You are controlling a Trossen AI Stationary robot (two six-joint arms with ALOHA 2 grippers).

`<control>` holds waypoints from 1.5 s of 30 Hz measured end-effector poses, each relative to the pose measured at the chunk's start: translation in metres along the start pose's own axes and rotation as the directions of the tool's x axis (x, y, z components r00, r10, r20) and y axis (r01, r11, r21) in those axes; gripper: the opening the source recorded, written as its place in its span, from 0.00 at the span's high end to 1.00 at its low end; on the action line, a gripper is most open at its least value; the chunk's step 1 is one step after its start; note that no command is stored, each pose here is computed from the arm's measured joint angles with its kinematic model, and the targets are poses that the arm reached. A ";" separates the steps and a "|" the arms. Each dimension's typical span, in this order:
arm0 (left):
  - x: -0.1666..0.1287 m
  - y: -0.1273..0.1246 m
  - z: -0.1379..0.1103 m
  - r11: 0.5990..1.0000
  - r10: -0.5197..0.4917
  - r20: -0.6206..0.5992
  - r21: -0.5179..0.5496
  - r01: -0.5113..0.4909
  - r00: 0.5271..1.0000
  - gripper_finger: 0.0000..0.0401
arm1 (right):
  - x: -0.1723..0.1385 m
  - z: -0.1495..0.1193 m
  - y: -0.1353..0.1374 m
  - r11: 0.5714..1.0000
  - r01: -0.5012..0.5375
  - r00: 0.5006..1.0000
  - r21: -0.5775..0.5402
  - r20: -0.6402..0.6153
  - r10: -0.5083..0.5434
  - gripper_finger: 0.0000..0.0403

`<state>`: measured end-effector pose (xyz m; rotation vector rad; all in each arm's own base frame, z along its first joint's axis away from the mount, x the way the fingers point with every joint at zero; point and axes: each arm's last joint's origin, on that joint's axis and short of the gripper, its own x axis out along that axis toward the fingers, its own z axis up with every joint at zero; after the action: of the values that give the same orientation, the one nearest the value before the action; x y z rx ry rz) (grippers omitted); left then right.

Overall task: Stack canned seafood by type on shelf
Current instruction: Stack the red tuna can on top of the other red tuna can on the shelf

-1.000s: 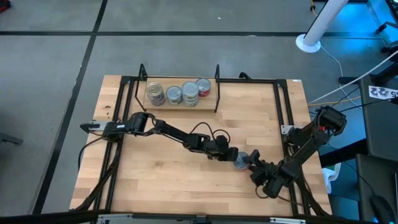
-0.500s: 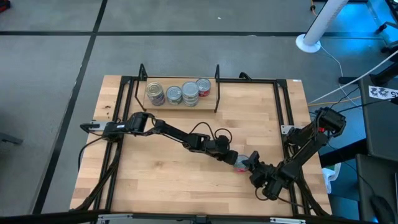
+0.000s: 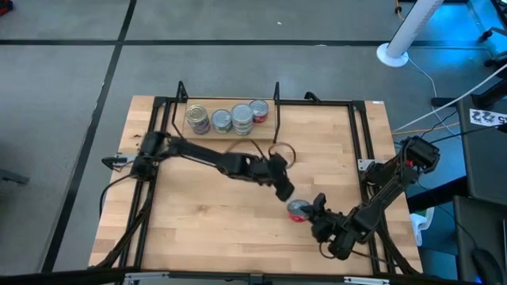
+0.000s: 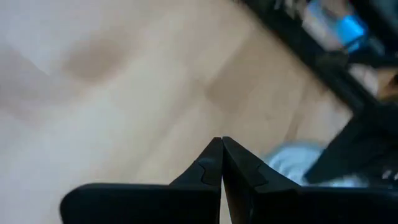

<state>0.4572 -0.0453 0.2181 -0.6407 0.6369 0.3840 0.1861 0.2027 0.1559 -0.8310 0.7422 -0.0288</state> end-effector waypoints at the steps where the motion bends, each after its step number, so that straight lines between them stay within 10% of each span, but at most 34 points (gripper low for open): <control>1: -0.012 0.000 0.009 1.000 0.009 0.023 0.018 -0.010 1.000 0.99 | 0.001 0.005 -0.004 1.000 0.019 1.000 0.002 0.003 -0.019 0.66; 19: -0.169 0.051 0.115 0.970 0.089 0.304 0.189 -0.151 0.949 0.99 | 0.045 0.067 -0.131 0.941 0.314 0.936 -0.128 -0.125 -0.330 0.68; 34: -0.179 0.106 0.152 0.930 0.022 0.254 0.349 -0.113 0.967 0.99 | 0.077 0.060 -0.232 0.928 0.298 0.908 -0.224 -0.235 -0.348 0.67; 45: -0.197 0.113 0.158 0.753 0.016 0.295 0.625 -0.206 0.955 0.99 | 0.093 0.028 -0.273 0.934 0.325 0.875 -0.151 -0.326 -0.357 0.67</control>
<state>0.3203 0.1152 0.3968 0.1303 0.4971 0.3249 0.3424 0.0052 0.2995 -1.0538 0.9260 -0.4749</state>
